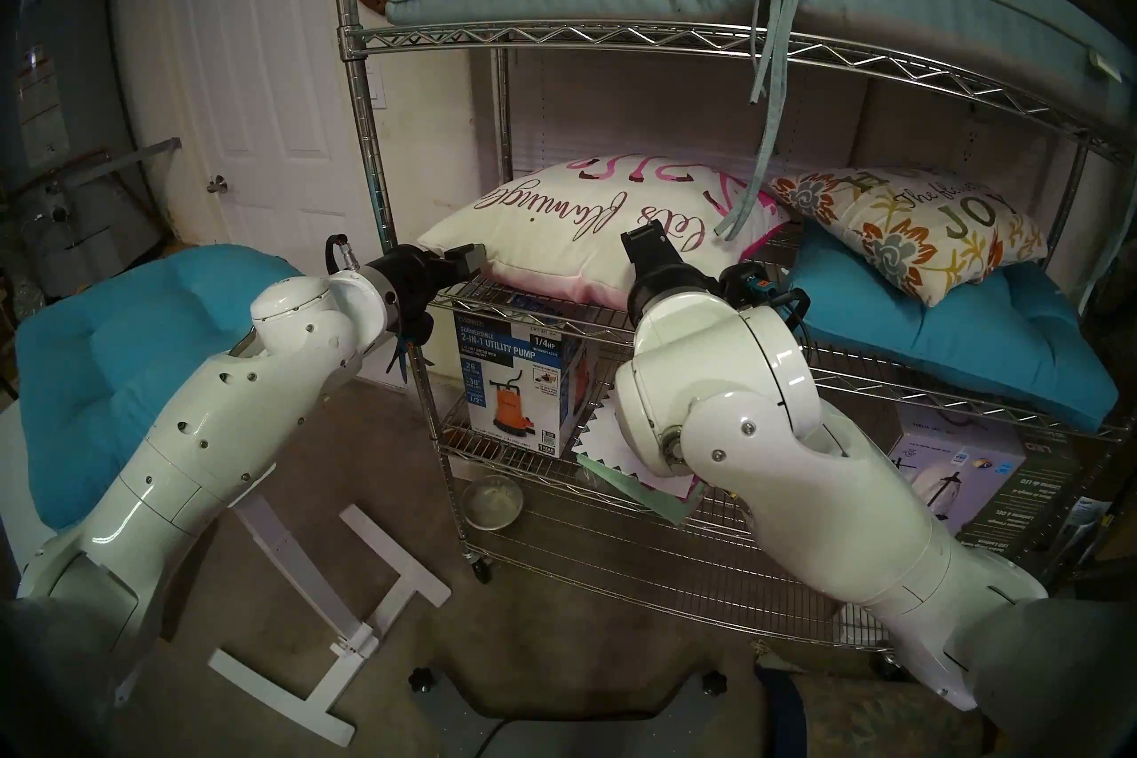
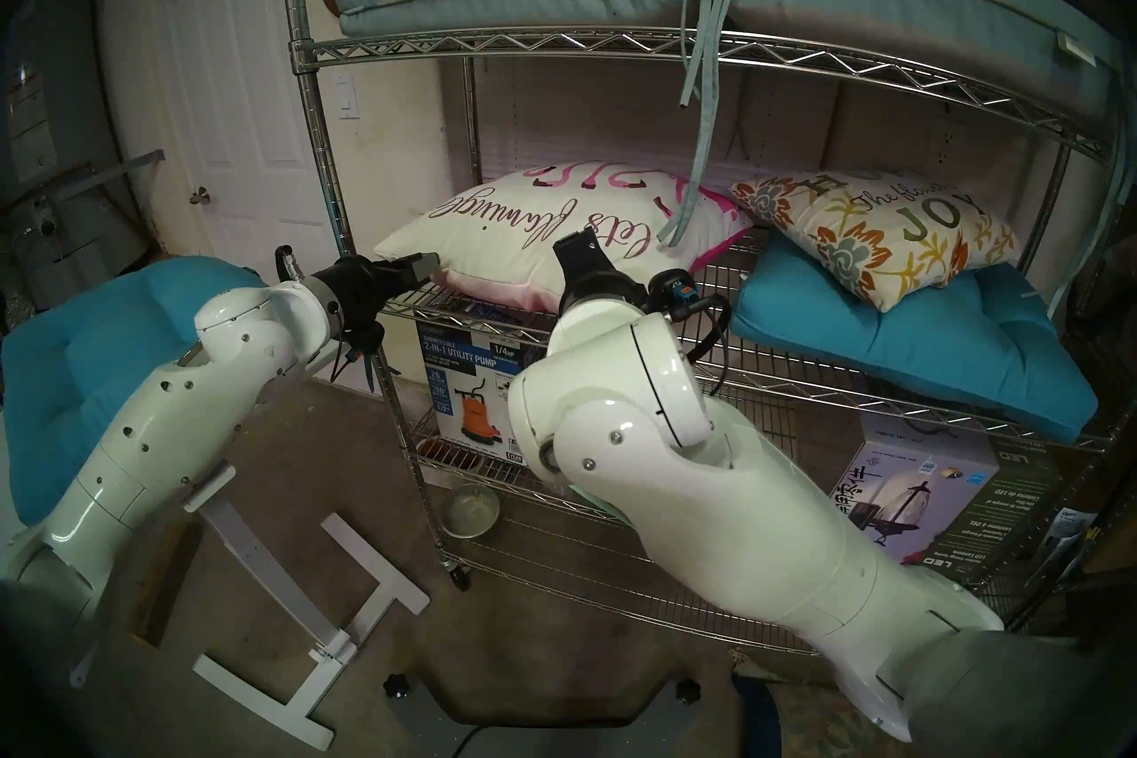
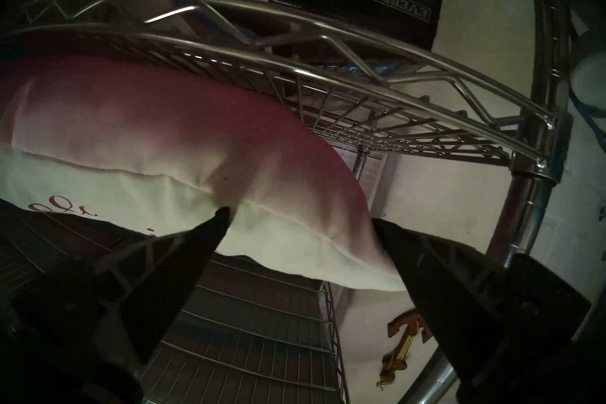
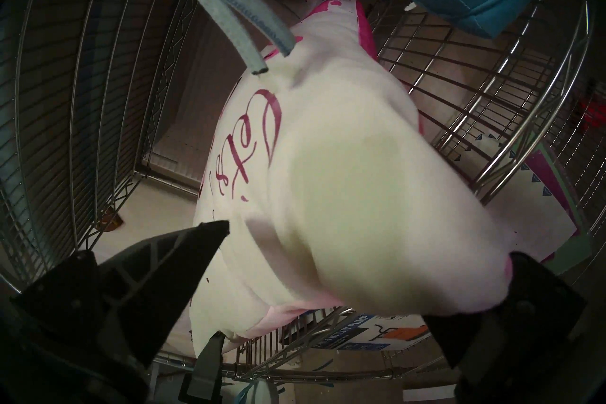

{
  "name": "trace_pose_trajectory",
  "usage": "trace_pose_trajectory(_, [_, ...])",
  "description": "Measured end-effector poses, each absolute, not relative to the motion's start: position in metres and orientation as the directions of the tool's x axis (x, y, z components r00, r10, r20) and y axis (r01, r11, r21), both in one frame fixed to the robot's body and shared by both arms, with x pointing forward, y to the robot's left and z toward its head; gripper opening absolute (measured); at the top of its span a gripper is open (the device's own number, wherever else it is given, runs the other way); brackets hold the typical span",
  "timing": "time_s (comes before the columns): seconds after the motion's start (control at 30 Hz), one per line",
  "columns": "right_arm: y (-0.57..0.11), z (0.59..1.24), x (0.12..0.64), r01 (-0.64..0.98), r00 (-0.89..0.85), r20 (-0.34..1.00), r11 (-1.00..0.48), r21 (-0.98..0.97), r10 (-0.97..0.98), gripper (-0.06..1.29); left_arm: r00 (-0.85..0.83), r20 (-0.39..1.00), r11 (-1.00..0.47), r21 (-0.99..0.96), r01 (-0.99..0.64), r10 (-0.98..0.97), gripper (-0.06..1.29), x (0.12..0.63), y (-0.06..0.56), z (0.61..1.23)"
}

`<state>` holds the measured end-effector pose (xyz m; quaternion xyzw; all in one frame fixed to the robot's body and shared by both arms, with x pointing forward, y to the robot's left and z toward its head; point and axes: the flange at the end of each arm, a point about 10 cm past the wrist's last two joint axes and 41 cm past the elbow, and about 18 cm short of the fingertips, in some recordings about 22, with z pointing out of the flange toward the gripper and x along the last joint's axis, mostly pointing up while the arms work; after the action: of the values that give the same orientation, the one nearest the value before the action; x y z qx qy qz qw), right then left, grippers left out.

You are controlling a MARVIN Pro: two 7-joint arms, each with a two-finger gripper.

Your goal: Put cushion on the shelf

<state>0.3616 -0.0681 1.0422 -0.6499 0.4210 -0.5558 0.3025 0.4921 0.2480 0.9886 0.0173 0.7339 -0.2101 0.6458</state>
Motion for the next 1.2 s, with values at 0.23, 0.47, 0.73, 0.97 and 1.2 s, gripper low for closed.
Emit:
trace_pose_trajectory(0.23, [-0.067,1.042,0.361,-0.212,0.029,0.465,-0.460,-0.862,-0.885,1.25,-0.162,-0.949,0.914,-0.305,0.268,-0.269,1.27,0.491,0.247,0.990])
trace_pose_trajectory(0.47, [-0.067,1.042,0.361,-0.211,0.029,0.463,-0.458,-0.864,-0.886,1.25,-0.161,-0.947,0.923,-0.310,0.228,-0.278,1.27,0.484,0.245,0.990])
trace_pose_trajectory(0.73, [-0.066,1.041,0.360,-0.210,0.028,0.460,-0.455,-0.865,-0.887,1.25,-0.166,-0.941,0.922,-0.325,0.208,-0.295,1.27,0.465,0.237,0.991])
trace_pose_trajectory(0.97, [-0.063,1.042,0.359,-0.208,0.031,0.456,-0.453,-0.867,-0.889,1.25,-0.165,-0.935,0.914,-0.343,0.214,-0.313,1.27,0.447,0.235,0.997])
trace_pose_trajectory(1.2, [-0.058,1.044,0.354,-0.195,0.043,0.451,-0.450,-0.871,-0.892,1.25,-0.157,-0.933,0.907,-0.353,0.231,-0.324,1.27,0.425,0.236,1.008])
